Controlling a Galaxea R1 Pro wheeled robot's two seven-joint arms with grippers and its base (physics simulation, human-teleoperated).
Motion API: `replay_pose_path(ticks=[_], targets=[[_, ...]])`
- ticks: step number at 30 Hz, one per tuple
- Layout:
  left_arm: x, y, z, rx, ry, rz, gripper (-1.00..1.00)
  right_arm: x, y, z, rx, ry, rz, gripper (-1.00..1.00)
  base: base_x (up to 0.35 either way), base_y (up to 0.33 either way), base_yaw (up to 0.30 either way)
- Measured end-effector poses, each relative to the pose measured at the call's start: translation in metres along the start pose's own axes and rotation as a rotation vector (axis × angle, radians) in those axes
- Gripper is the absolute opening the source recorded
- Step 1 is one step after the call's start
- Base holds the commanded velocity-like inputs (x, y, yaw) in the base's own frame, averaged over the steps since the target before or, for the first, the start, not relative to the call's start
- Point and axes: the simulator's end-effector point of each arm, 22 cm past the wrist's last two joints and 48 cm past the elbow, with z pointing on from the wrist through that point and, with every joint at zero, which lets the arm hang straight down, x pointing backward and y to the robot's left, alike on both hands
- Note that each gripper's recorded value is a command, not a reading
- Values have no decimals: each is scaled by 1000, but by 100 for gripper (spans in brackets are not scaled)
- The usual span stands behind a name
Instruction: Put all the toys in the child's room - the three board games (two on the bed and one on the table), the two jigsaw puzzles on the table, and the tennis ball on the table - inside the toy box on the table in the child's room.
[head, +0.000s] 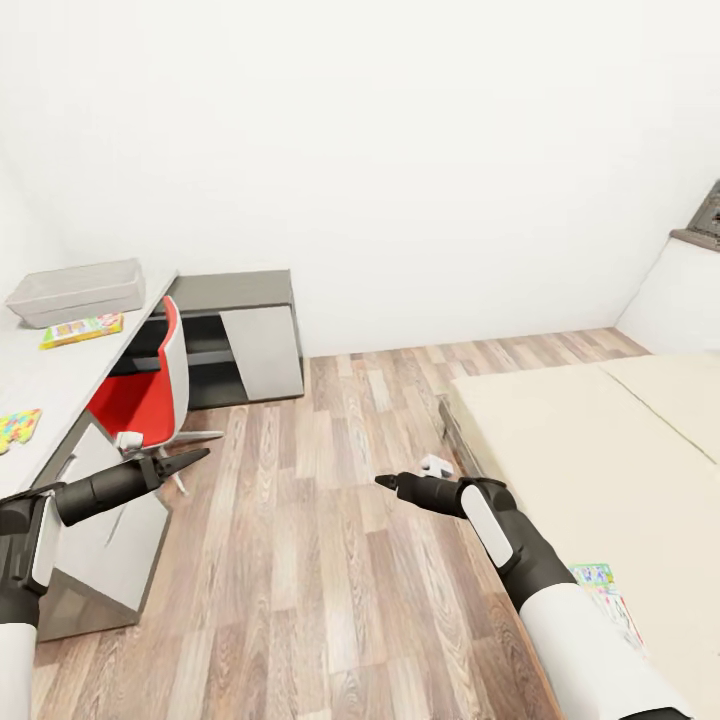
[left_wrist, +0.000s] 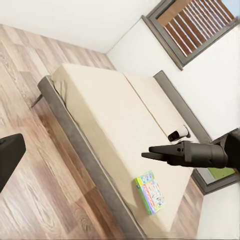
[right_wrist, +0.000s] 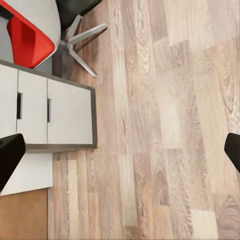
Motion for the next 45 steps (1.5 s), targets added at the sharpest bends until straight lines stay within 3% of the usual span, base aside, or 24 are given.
replay_pose_path(ticks=[20, 42, 45], targets=[[0, 0, 0, 0, 0, 0, 100, 2, -1, 1, 2, 4, 3, 100, 0, 231, -258], [-1, 1, -2, -1, -4, -1, 100, 2, -1, 0, -2, 3, 4, 100, 0, 203, -15], [5, 7, -3, -4, 0, -25, 100, 6, -2, 1, -4, 11, 5, 100, 31, 132, 0]])
